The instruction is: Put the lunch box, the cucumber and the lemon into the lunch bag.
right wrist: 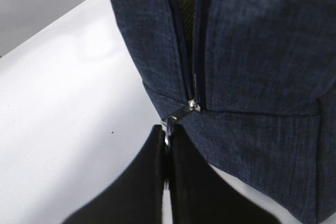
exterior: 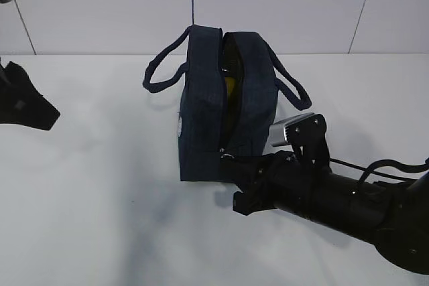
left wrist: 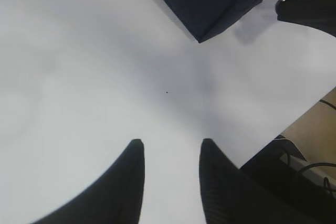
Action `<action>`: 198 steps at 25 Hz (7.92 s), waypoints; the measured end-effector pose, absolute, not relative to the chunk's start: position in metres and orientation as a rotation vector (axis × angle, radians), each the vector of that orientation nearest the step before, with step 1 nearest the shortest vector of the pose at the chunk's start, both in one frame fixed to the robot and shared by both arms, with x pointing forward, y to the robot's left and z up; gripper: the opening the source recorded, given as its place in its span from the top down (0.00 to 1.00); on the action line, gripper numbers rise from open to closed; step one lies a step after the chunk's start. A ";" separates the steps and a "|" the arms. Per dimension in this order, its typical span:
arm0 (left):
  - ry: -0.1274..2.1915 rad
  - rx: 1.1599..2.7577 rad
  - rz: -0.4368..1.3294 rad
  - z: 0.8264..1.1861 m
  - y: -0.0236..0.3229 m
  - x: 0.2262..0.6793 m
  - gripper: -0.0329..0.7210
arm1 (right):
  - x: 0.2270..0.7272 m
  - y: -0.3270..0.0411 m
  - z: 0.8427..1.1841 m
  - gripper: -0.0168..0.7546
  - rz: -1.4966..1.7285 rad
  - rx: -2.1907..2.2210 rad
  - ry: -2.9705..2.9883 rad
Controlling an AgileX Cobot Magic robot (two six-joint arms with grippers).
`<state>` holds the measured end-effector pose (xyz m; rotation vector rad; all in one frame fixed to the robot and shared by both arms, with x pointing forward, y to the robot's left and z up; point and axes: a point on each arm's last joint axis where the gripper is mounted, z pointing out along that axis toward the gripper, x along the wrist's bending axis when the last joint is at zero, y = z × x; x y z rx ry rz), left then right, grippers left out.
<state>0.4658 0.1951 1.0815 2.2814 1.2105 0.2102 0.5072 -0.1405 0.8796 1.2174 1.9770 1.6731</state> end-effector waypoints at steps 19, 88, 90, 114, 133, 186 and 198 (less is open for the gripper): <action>1.018 2.385 0.203 1.030 0.132 0.490 0.62 | 0.502 -0.144 0.906 0.96 1.590 1.165 2.033; 0.881 2.418 0.271 0.927 0.059 0.511 0.97 | 0.504 -0.148 0.921 0.96 1.595 1.168 1.953; 0.881 2.418 0.271 0.927 0.059 0.511 0.97 | 0.504 -0.148 0.922 0.96 1.601 1.166 1.950; 0.920 2.367 0.278 0.928 0.057 0.513 0.97 | 0.502 -0.153 0.953 0.96 1.608 1.067 1.848; 0.926 2.360 0.278 0.929 0.057 0.514 0.97 | 0.526 -0.146 0.984 0.96 1.556 0.950 1.795; 0.927 2.336 0.299 0.931 0.057 0.515 0.97 | 0.581 -0.138 1.052 0.96 1.341 1.493 1.782; 0.935 2.345 0.280 0.931 0.057 0.514 0.97 | 0.579 -0.138 1.048 0.96 1.348 1.641 1.774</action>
